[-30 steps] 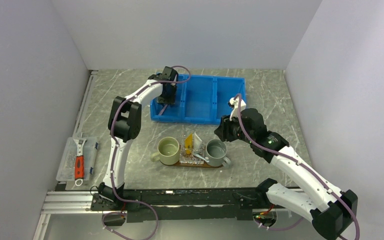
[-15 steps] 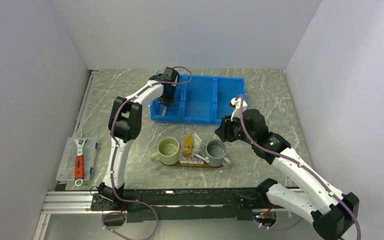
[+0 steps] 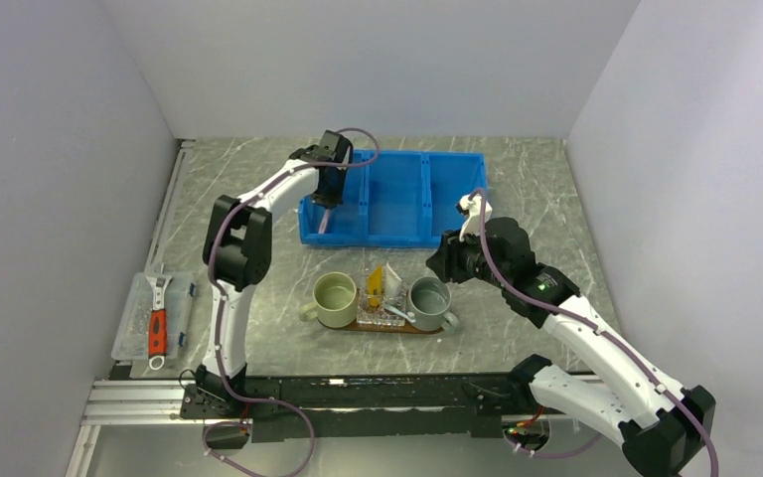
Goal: Prepare toiletry sets of a toothbrush and toothpaste on the tray
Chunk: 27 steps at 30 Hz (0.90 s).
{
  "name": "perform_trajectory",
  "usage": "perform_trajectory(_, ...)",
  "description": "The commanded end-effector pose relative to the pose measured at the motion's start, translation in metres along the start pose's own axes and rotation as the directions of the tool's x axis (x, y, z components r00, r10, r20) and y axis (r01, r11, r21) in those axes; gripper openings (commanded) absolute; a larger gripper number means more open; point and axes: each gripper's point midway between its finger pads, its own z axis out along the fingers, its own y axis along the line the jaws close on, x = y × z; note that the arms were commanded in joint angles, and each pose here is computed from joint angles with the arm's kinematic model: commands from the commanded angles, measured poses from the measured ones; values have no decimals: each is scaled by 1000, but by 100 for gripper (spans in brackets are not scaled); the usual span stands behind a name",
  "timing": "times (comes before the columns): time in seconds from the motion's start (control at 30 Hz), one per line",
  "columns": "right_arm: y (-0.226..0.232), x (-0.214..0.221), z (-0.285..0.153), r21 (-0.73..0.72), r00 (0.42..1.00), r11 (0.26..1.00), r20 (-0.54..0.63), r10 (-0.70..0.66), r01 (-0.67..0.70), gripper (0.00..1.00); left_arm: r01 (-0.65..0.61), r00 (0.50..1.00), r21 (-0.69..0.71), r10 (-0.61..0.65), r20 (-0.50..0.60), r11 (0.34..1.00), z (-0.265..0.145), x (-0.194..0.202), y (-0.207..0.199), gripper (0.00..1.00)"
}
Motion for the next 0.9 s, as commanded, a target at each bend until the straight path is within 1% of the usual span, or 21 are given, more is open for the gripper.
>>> perform_trajectory(0.0, 12, -22, -8, -45, 998, 999, 71, 4, -1, 42, 31, 985, 55, -40, 170, 998, -68, -45, -4, 0)
perform_trajectory(0.17, 19, -33, -12, -72, 996, 997, 87, 15, -8, 42, 70, 963, 128, -100, 251, 989, -110, -63, -10, 0)
perform_trajectory(0.3, 35, -47, -18, -140, 992, 990, 120, 36, -19, 42, 105, 934, 216, -171, 314, 971, -150, -72, -17, 0)
perform_trajectory(0.43, 48, -59, -22, -198, 990, 980, 132, 51, -24, 42, 136, 907, 300, -241, 345, 944, -182, -74, -23, 0)
perform_trajectory(0.7, 79, -86, -29, -330, 986, 944, 151, 70, -16, 42, 167, 878, 482, -352, 325, 860, -230, -55, -41, 0)
perform_trajectory(0.87, 97, -102, -24, -368, 984, 930, 165, 66, 0, 45, 157, 875, 553, -375, 307, 818, -262, -43, -46, 0)
